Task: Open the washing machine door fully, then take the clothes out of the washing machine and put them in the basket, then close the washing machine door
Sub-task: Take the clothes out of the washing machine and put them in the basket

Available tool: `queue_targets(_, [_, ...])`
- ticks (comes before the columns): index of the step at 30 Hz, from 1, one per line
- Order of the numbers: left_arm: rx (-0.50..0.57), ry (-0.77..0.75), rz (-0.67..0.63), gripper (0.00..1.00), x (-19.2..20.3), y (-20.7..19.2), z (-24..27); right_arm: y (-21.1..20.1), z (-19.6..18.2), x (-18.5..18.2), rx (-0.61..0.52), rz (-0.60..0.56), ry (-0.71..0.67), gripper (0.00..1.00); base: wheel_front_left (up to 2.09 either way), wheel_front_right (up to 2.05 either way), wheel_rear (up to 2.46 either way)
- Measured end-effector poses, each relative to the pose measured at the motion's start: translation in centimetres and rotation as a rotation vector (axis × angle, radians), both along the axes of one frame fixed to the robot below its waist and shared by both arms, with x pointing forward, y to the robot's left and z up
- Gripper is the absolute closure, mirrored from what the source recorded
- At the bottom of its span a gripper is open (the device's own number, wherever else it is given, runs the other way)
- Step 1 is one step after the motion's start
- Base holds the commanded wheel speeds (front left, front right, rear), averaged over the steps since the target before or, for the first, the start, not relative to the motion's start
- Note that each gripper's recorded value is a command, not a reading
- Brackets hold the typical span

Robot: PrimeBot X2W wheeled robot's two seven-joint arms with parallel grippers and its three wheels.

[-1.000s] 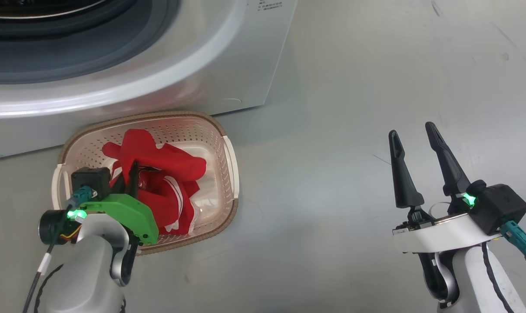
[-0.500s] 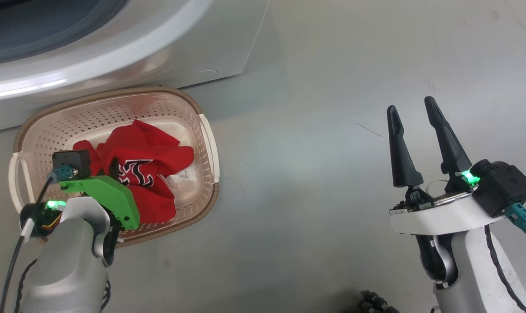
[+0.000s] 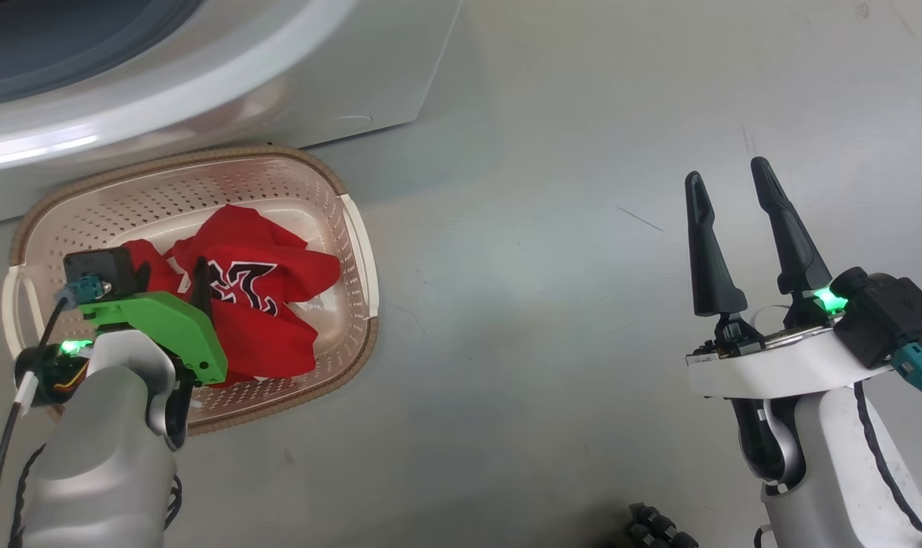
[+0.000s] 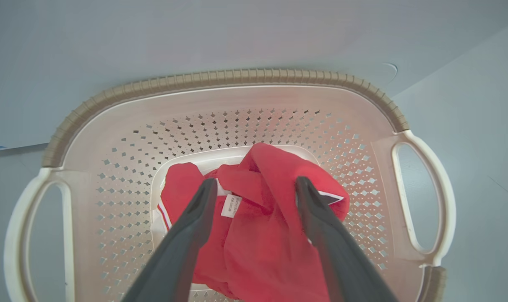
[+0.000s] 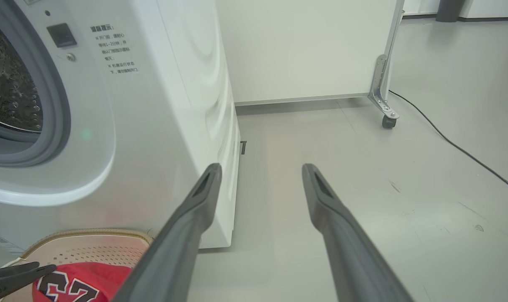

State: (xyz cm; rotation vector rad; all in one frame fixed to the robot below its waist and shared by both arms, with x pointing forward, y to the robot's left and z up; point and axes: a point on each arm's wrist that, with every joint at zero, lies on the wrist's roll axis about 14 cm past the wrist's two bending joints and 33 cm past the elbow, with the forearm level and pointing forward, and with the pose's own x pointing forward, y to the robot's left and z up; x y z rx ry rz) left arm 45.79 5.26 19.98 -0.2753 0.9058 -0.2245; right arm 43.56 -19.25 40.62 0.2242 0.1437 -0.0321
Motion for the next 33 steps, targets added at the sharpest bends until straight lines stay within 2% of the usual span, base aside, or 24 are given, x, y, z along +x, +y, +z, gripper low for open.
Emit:
queue_targets(24, [-0.054, -0.359, 0.110, 0.00, 3.9, 2.2, 9.3, 1.6, 2.3, 0.9, 0.002, 0.049, -0.071, 0.00, 0.00, 0.00, 0.00])
queue_targets(29, [-0.057, -0.442, 0.118, 0.00, 3.5, 3.0, 12.5, 2.0, 3.3, 0.4, -0.019, 0.072, -0.091, 0.00, 0.00, 0.00, 0.00])
queue_targets(33, [-0.059, -0.566, 0.150, 0.00, 4.4, 4.0, 16.7, 2.4, 3.9, -0.2, -0.022, 0.085, -0.098, 0.00, 0.00, 0.00, 0.00])
